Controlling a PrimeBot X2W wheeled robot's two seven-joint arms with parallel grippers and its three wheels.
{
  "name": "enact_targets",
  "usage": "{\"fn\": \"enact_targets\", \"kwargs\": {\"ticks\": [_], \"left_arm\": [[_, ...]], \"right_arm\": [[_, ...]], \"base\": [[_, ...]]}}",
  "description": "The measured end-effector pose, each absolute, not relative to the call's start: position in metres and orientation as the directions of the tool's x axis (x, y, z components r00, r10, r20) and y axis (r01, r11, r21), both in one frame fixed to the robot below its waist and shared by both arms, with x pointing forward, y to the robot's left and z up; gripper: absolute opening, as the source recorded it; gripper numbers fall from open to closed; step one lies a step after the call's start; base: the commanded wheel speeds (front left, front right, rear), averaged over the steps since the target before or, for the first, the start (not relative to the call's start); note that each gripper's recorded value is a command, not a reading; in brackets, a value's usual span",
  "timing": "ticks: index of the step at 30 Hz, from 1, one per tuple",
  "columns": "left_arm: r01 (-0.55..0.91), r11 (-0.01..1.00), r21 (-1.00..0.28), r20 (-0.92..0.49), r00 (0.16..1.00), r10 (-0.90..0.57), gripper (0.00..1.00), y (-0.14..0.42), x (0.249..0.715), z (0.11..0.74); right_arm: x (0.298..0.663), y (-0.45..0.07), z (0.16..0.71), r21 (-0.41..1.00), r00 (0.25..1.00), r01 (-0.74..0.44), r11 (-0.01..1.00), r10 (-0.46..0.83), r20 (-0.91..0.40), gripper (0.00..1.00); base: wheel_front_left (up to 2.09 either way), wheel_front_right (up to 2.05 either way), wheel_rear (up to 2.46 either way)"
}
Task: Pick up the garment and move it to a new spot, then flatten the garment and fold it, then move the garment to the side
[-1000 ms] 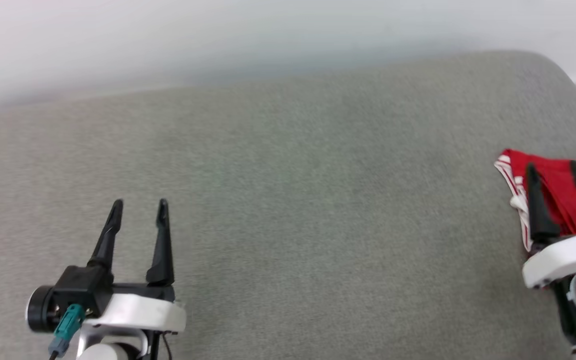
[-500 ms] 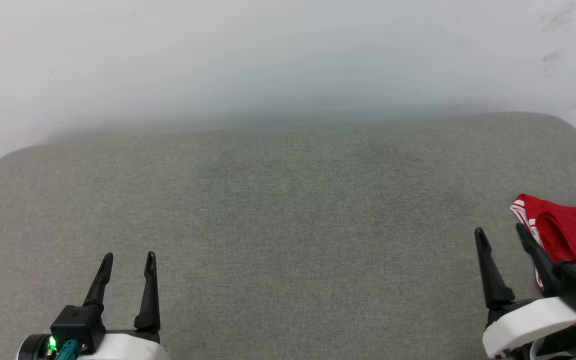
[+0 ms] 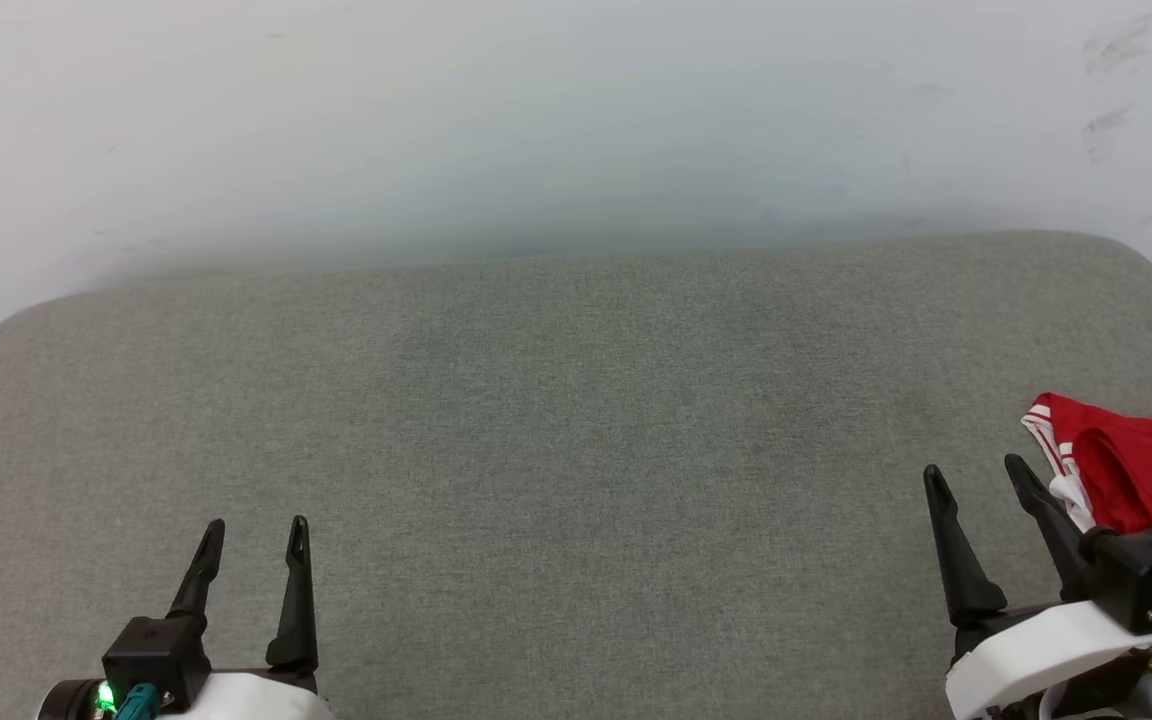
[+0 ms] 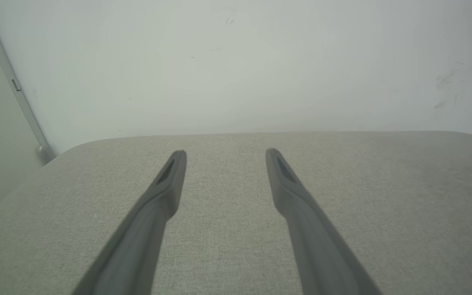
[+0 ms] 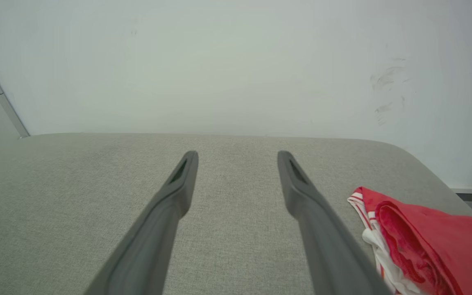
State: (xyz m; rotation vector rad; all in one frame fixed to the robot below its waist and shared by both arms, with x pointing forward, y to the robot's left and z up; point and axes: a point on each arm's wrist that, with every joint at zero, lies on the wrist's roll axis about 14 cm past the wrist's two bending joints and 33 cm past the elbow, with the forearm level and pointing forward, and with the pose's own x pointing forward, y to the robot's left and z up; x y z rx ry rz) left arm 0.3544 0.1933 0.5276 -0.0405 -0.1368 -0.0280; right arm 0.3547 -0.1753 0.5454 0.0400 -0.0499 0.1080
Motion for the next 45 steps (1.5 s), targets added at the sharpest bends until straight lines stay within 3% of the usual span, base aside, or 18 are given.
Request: {"fn": "enact_targets", "kwargs": {"ticks": [7,8,18,26,45], "left_arm": [[0.033,0.998,-0.046,0.132,0.991,-0.026,1.0,0.193,0.354,0.526],[0.034,0.998,-0.047,0.132,0.991,-0.027,0.0,0.193,0.354,0.526],[-0.002,0.985,-0.17,0.028,1.0,0.006,0.0,0.195,0.35,0.499],[-0.037,0.935,-0.353,-0.016,0.999,0.034,0.0,0.2,0.354,0.493],[-0.079,0.783,-0.617,-0.067,0.997,0.048,0.0,0.203,0.362,0.488]], "right_arm": [[0.355,-0.175,0.544,0.039,0.993,-0.113,0.993,0.11,0.052,1.0],[0.355,-0.175,0.543,0.039,0.993,-0.113,0.993,0.111,0.051,0.0],[0.35,-0.177,0.517,0.162,0.995,-0.096,0.982,0.102,-0.025,0.0],[0.352,-0.181,0.512,0.347,0.996,-0.069,0.935,0.087,-0.034,0.0],[0.361,-0.187,0.509,0.614,0.997,-0.032,0.789,0.067,-0.034,0.0]], "base": [[0.0,0.0,0.0],[0.0,0.0,0.0],[0.0,0.0,0.0],[0.0,0.0,0.0],[0.0,0.0,0.0]]}}
